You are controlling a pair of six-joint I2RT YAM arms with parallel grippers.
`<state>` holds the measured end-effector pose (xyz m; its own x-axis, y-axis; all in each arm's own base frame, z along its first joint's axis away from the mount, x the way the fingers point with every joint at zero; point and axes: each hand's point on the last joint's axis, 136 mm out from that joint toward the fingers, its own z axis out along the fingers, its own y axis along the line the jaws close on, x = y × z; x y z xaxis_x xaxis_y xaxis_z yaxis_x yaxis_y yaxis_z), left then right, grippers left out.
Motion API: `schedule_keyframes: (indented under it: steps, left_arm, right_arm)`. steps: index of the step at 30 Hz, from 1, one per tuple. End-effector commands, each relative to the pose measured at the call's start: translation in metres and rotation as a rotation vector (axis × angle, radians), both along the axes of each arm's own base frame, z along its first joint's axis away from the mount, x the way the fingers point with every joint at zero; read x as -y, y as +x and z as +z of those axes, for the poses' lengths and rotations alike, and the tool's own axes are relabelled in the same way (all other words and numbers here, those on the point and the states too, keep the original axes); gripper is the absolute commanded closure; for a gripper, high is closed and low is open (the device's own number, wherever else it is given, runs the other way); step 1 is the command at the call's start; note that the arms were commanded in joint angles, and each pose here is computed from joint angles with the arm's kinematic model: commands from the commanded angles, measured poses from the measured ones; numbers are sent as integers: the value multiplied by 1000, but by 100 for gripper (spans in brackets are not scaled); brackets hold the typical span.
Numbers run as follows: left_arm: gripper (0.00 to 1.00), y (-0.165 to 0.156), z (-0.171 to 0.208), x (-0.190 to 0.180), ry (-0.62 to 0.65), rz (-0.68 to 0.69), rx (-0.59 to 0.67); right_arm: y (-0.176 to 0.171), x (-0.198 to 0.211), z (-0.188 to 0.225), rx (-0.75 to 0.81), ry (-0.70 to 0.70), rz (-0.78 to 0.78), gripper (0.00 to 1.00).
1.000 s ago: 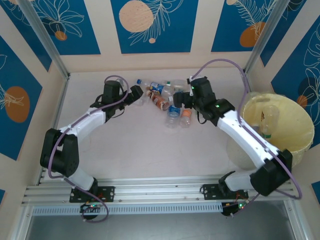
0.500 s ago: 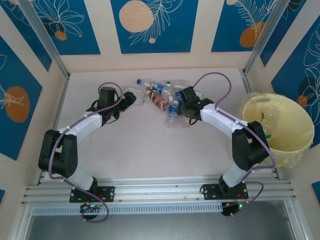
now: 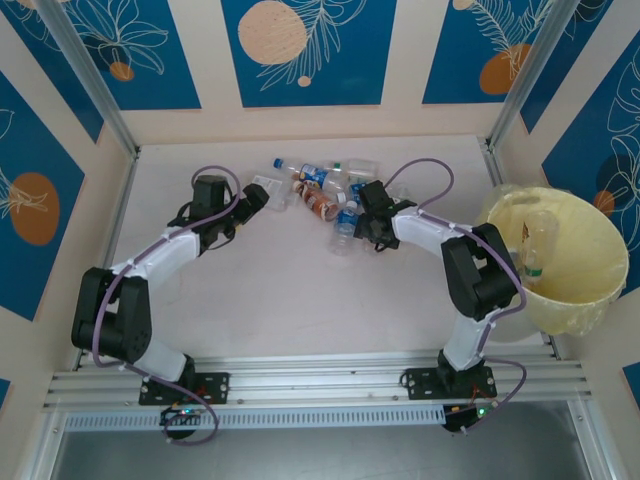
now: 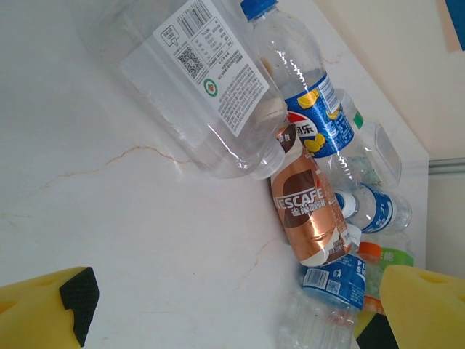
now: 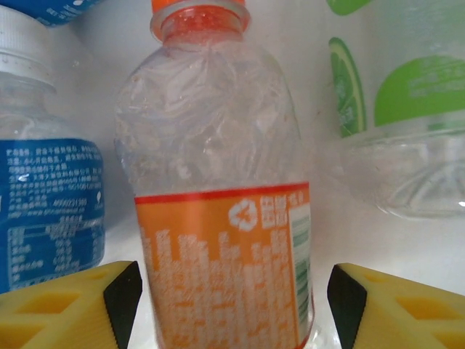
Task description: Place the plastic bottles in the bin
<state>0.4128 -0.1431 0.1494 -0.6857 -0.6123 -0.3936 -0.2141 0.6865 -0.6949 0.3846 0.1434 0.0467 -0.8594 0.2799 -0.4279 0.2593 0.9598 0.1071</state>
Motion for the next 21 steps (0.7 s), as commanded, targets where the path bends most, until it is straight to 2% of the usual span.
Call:
schedule_keyframes:
  steps: [1,7,21]
  left_arm:
    - [0,-3,3,-4,-21,12,-5]
    - [0,-4,2,-2,-19,1,-6]
    - [0,1,-6,4,-41,-15,-36]
  right_arm:
    - [4,-6,-13,-20,17,4,31]
    - [2,-3,-10,6,-74,55,43]
    - [-10,-5,53,195,-61,143,60]
